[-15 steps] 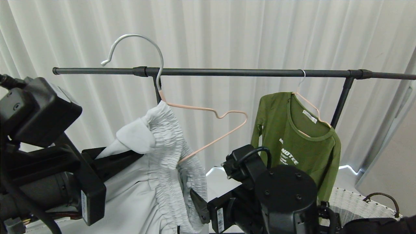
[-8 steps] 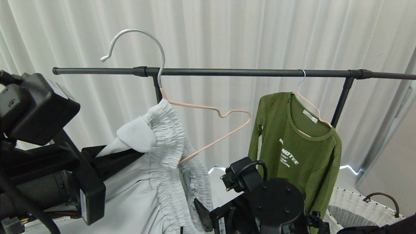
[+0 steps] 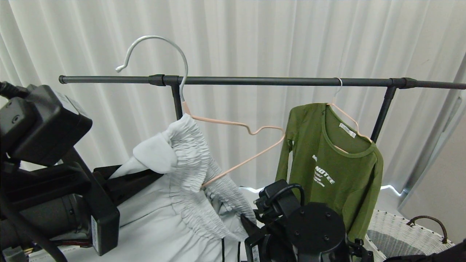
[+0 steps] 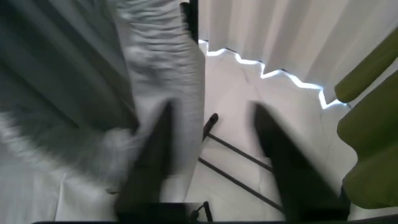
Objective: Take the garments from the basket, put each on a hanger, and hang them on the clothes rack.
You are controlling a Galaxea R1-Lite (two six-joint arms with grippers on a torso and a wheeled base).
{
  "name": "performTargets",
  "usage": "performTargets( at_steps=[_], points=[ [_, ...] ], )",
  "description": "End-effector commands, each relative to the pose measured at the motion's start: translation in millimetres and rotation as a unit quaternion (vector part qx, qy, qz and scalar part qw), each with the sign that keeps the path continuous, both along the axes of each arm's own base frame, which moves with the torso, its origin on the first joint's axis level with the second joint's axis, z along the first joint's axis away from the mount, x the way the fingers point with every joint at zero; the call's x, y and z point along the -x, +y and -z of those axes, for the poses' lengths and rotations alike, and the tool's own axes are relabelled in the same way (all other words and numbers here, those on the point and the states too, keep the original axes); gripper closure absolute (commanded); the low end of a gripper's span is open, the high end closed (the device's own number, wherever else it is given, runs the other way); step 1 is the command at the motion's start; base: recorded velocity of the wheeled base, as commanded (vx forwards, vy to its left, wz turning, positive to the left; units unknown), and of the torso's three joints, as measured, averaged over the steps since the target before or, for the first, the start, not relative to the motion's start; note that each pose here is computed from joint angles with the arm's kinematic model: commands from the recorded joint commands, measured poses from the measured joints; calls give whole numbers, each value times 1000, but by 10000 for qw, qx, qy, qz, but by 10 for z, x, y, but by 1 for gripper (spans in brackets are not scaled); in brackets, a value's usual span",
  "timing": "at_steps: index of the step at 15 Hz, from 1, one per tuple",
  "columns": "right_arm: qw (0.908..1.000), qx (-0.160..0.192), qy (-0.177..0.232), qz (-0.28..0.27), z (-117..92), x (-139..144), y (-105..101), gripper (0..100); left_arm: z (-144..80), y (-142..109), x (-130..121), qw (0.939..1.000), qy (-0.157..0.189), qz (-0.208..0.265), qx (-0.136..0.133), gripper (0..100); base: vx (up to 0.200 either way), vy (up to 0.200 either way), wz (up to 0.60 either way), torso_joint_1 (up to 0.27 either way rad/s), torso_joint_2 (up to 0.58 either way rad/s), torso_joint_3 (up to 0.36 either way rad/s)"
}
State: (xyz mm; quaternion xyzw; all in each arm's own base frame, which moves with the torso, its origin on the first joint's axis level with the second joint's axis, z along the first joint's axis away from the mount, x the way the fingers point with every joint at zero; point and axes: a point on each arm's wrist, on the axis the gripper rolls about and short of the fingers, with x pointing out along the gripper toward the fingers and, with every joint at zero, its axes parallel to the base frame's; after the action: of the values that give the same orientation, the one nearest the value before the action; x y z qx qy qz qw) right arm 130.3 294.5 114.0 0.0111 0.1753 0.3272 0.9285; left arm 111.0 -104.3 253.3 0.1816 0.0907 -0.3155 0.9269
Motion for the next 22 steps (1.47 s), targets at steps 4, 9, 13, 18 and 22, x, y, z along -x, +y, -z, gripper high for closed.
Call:
performTargets(
  at_steps=[4,9,13,18,22],
  points=[
    [9985,-3,-27,542,-46,-265,-251,100,51,44,48,10000,24,4,-13,100,0,0,0,0,0,0],
    [9922,-62,-166,1235,-164,-582,-584,100,226,227,234,9999,-9,33,-113,100,0,0,0,0,0,0],
    [9901,-74,-198,1389,-197,-623,-689,100,353,296,304,9995,-21,82,-314,100,0,0,0,0,0,0],
    [9886,-66,-202,1492,-205,-645,-762,100,543,355,347,9973,51,82,-730,100,0,0,0,0,0,0],
    [9897,-43,-319,1394,-265,-599,-775,100,675,394,232,9860,200,-458,-1590,100,0,0,0,0,0,0]
  ],
)
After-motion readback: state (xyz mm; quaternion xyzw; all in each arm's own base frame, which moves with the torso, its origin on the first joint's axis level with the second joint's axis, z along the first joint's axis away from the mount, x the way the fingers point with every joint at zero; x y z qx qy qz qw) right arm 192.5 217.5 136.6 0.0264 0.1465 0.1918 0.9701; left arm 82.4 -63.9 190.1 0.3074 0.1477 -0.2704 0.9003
